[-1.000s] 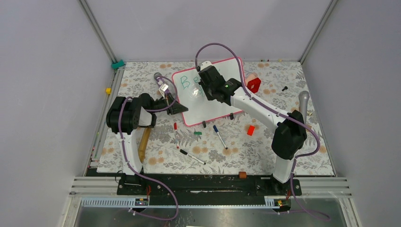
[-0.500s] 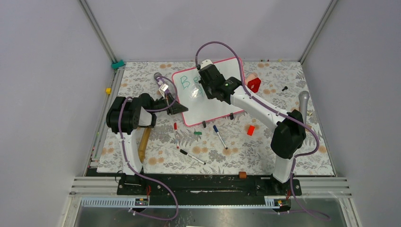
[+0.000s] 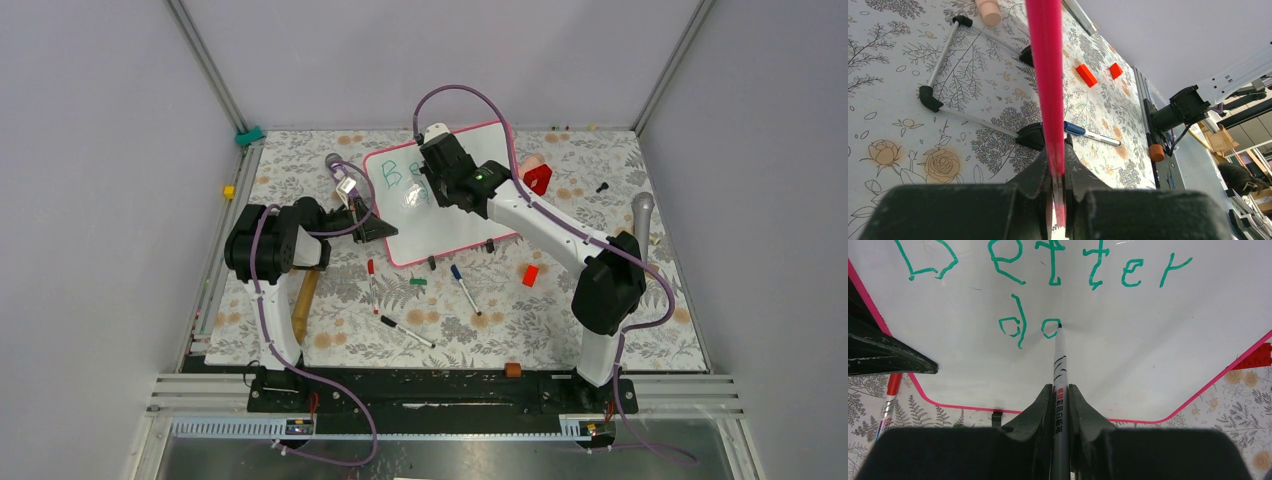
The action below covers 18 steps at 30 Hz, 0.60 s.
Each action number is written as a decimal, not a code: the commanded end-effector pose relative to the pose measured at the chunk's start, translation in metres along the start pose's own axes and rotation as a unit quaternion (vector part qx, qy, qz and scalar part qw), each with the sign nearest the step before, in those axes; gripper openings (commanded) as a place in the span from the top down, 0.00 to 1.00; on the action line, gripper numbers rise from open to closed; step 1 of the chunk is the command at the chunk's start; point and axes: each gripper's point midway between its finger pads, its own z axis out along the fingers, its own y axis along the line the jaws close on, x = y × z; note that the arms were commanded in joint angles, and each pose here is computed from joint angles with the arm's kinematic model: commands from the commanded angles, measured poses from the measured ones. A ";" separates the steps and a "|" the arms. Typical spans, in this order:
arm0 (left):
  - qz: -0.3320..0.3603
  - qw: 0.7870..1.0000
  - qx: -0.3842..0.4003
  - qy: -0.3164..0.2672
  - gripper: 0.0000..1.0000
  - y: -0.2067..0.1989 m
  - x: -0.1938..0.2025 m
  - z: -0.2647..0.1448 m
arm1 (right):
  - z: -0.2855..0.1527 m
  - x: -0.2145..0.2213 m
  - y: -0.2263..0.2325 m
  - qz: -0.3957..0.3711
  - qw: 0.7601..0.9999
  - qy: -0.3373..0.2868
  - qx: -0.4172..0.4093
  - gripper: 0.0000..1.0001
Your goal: Write a sentence on the whiteboard
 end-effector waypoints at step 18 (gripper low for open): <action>0.052 0.996 0.059 0.051 1.00 -0.014 0.026 0.001 | 0.002 0.006 -0.007 0.002 1.000 0.010 0.007 1.00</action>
